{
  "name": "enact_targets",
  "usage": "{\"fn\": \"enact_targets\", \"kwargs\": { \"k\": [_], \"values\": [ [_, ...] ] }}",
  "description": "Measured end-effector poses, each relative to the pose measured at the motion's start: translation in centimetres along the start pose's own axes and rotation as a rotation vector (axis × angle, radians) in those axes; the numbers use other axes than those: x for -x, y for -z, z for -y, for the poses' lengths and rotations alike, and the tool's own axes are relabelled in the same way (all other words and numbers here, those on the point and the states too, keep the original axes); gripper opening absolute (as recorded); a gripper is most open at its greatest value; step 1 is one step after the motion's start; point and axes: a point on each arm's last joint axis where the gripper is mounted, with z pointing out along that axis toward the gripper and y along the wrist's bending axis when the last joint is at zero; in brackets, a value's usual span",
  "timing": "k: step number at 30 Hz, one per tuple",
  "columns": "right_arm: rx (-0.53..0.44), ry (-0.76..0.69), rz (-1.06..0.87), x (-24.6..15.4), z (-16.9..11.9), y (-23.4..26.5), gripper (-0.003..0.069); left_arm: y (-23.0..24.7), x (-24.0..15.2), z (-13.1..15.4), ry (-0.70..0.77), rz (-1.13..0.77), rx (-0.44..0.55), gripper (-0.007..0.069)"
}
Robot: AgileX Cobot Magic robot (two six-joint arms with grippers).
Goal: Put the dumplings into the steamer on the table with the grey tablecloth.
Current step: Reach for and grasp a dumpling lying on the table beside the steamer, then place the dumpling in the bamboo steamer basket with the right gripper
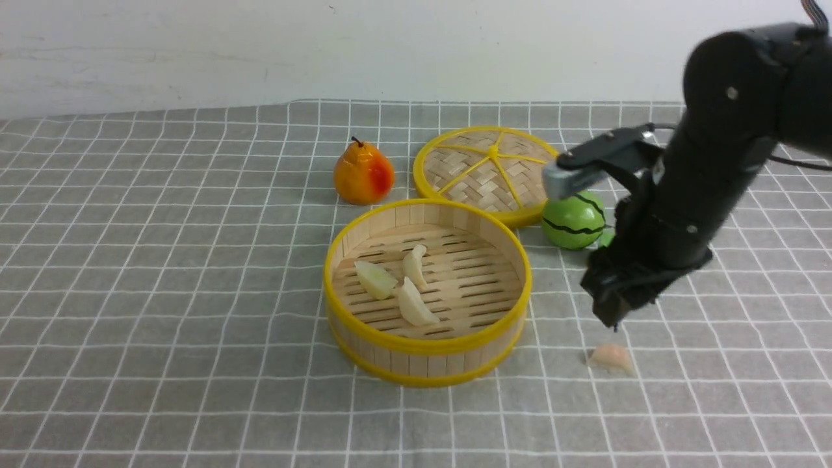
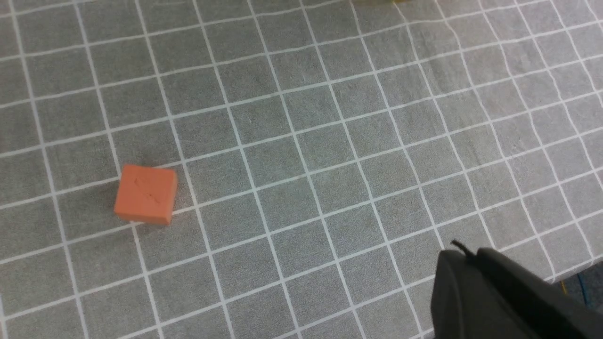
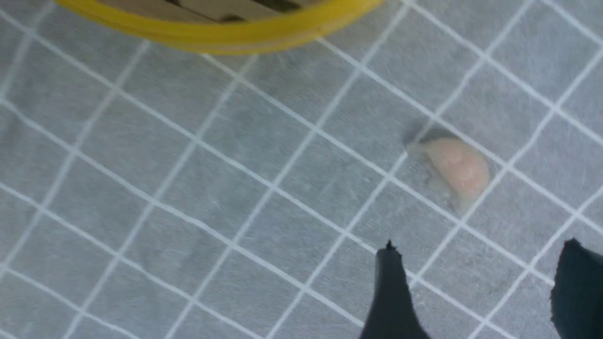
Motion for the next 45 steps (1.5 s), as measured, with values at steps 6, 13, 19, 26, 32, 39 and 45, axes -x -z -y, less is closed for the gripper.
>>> {"fn": "enact_targets", "kwargs": {
  "k": [6, 13, 19, 26, 32, 39, 45],
  "values": [
    [-0.012, -0.016, -0.018, -1.1, 1.2, -4.6, 0.0468, 0.0, 0.0, 0.0, 0.000, 0.000, 0.000, 0.0020],
    [-0.041, -0.001, -0.006, -0.3, 1.9, -9.0, 0.0548, 0.0, 0.0, 0.0, 0.001, -0.001, -0.004, 0.0020],
    [-0.053, 0.006, 0.009, -0.1, 2.1, -10.0, 0.0518, 0.0, 0.0, 0.1, 0.004, -0.003, -0.011, 0.0020],
    [-0.043, -0.001, -0.010, -0.2, 2.1, -10.2, 0.0314, 0.0, 0.0, 0.1, 0.005, -0.003, -0.015, 0.0025],
    [-0.049, 0.012, -0.033, -0.4, 2.0, -9.7, 0.0167, 0.0, 0.0, 0.1, 0.005, -0.003, -0.015, 0.0028],
    [-0.020, -0.021, 0.090, 2.1, 1.1, -3.1, 0.0169, 0.0, 0.0, 0.1, 0.005, -0.003, -0.015, 0.0031],
    [0.083, 0.009, 0.266, 5.7, -3.1, 0.3, 0.0169, 0.0, 0.0, 0.1, 0.005, -0.003, -0.015, 0.0037]
  ]
}}
